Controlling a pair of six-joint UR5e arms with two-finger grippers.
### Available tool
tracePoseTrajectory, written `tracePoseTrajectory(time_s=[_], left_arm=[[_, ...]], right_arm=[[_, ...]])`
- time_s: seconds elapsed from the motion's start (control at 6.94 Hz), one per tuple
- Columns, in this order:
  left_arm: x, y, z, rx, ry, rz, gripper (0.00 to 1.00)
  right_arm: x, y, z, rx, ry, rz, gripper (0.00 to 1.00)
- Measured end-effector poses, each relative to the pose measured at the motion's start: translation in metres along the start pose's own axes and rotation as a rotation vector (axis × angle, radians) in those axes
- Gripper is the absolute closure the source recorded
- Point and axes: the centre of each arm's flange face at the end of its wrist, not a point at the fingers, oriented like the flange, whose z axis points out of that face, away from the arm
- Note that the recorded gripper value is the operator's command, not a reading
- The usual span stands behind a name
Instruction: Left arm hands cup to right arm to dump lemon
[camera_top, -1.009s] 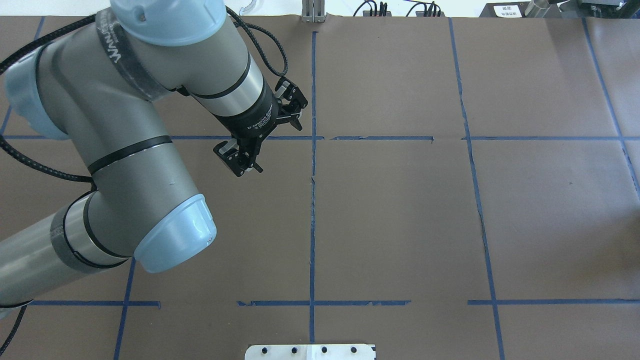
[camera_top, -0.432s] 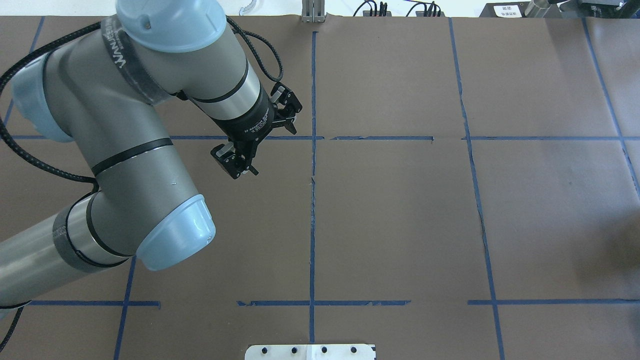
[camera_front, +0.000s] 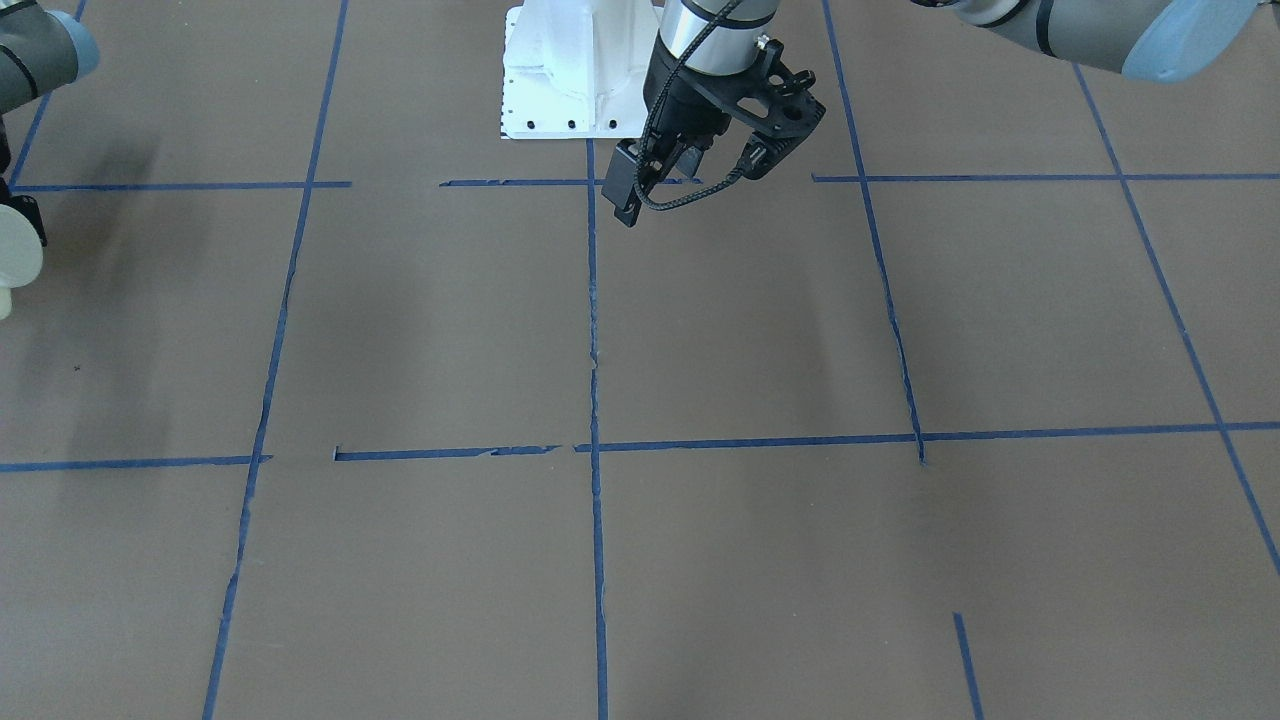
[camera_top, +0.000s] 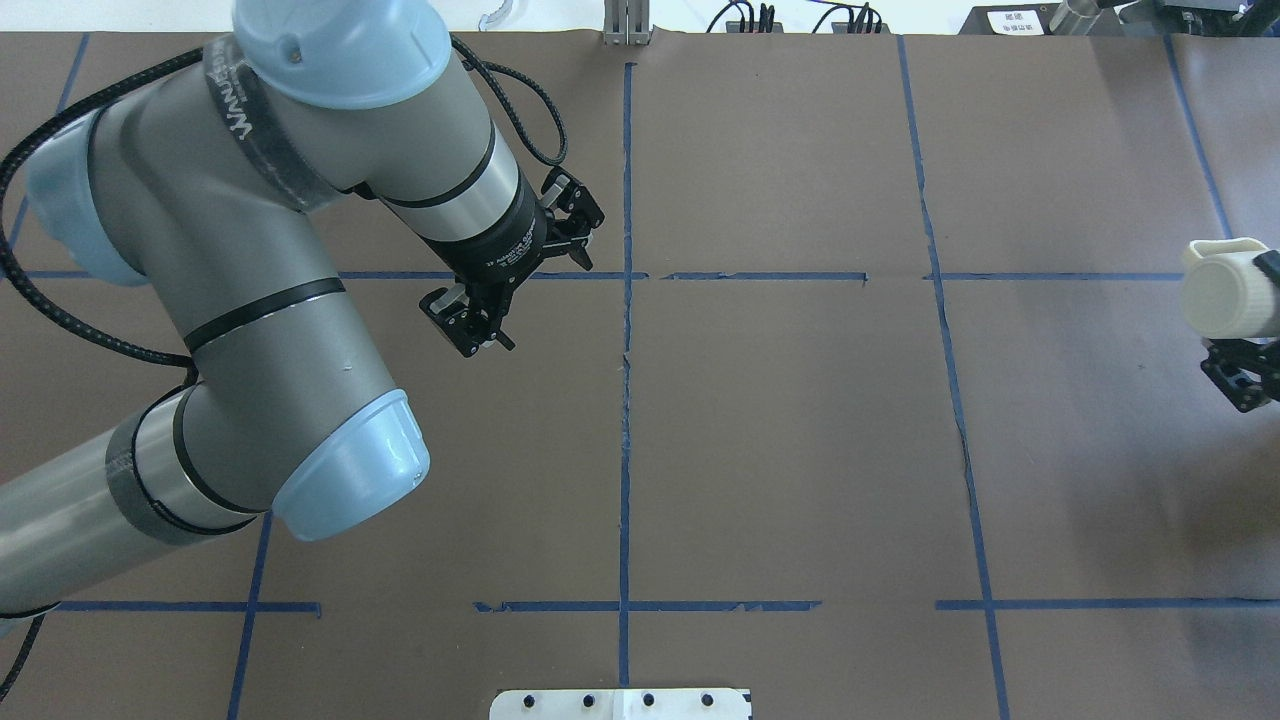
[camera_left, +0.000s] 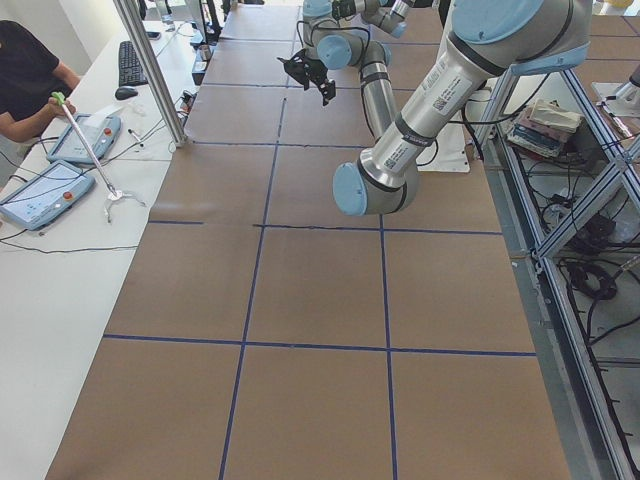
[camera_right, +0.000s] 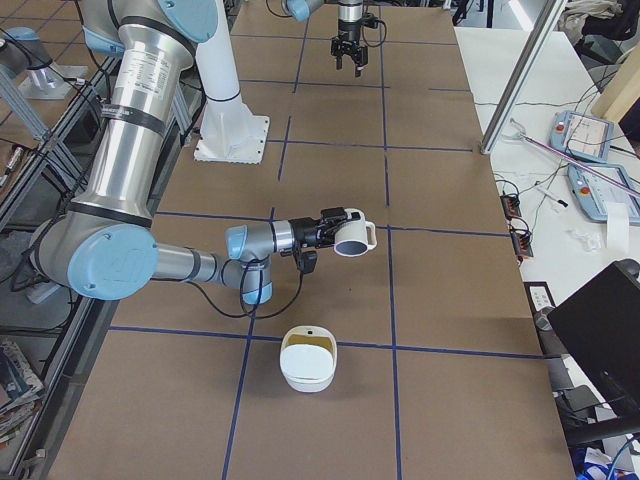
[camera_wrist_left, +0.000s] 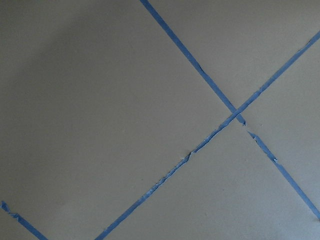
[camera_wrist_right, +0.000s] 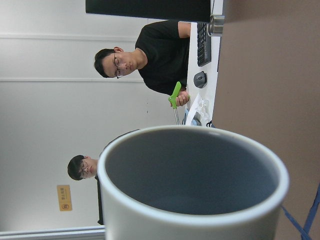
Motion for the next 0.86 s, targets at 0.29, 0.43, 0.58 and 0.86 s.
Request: tracePoseTrajectory(time_s=[0.29,0.43,0.58,0.86], left_arm=[[0.002,-0.002,-0.003,0.001,0.013,0.005,0.0],[0.003,-0.005,-0.007,0.004,0.021,0.015,0.0],[0.005,-0.008,-0.011,0.007,0.031,0.032,0.0],[0.007,-0.011,-0.015,0.009,0.042,0.043,0.0]], right_arm=[[0.011,0.077,0.068,-0.004,0.029,-0.276,0.75],[0.014,0.113,0.094,-0.014,0.046,-0.428,0.75],[0.015,0.151,0.117,-0.026,0.062,-0.583,0.75],[0.008,0.216,0.157,-0.042,0.095,-0.866,0.77]])
